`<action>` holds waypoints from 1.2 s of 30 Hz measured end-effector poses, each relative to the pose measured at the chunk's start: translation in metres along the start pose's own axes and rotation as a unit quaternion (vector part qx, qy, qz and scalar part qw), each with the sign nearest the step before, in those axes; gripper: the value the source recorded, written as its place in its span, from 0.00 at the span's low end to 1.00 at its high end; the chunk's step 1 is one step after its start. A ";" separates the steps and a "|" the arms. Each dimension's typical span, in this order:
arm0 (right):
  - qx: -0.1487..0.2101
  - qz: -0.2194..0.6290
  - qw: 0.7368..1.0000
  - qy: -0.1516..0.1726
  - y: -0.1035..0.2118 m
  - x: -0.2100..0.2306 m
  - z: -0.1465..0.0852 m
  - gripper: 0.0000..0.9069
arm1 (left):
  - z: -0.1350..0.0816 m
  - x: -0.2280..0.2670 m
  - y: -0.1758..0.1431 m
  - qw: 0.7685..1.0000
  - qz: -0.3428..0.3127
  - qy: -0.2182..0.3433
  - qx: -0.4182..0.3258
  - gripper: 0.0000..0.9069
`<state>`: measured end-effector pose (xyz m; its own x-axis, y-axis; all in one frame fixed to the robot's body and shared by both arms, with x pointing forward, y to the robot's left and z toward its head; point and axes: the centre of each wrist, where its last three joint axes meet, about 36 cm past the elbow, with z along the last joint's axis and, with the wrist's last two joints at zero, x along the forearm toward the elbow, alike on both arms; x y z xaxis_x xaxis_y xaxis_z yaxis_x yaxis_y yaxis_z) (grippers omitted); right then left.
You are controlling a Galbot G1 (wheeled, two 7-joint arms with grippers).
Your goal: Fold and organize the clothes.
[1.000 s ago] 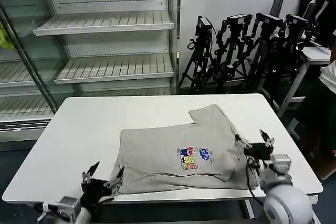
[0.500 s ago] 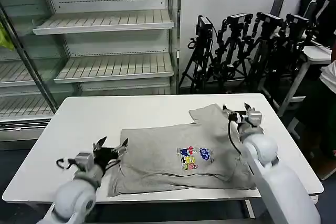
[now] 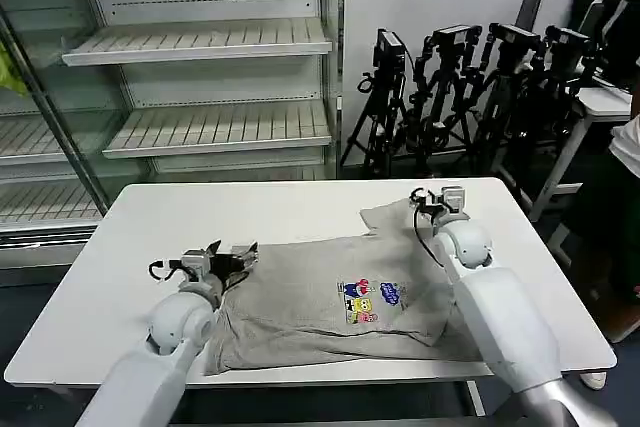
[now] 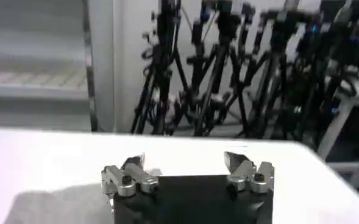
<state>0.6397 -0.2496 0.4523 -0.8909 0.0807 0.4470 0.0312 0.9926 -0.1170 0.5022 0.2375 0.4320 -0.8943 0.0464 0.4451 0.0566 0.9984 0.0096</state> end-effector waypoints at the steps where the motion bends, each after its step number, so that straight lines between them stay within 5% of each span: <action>1: 0.000 -0.002 1.000 0.005 0.001 -0.002 0.002 1.00 | 0.001 -0.002 -0.001 1.000 0.000 0.002 0.000 1.00; 4: -0.002 -0.006 1.000 0.016 0.003 -0.008 0.006 1.00 | 0.002 -0.007 -0.003 1.000 0.001 0.007 0.002 1.00; 5: -0.003 -0.007 1.000 0.018 0.002 -0.009 0.007 1.00 | 0.002 -0.008 -0.004 1.000 0.002 0.008 0.004 0.86; 6: -0.002 -0.008 1.000 0.020 0.002 -0.010 0.009 1.00 | 0.002 -0.009 -0.005 1.000 0.002 0.010 0.005 0.60; 7: -0.002 -0.009 1.000 0.022 0.002 -0.011 0.010 0.42 | 0.003 -0.010 -0.006 1.000 0.003 0.011 0.008 0.02; 8: -0.002 -0.011 1.000 0.023 0.002 -0.011 0.011 0.16 | 0.004 -0.011 -0.007 1.000 0.004 0.012 0.009 0.00; 9: -0.002 -0.012 1.000 0.025 0.002 -0.011 0.012 0.00 | 0.004 -0.011 -0.008 1.000 0.004 0.013 0.010 0.01; 25: -0.026 -0.033 0.998 0.044 0.000 -0.013 0.029 0.00 | 0.019 -0.003 -0.015 0.999 0.016 0.024 0.030 0.01; 36: -0.062 -0.036 0.997 -0.006 0.004 -0.006 0.034 0.00 | 0.022 0.005 -0.019 0.997 0.039 0.002 0.064 0.01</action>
<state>0.6293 -0.2491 0.4190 -0.8985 0.0088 0.4389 0.0220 0.9994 0.0250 0.4867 0.2197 0.4143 -0.8875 0.1233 0.4440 0.0680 0.9880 -0.1385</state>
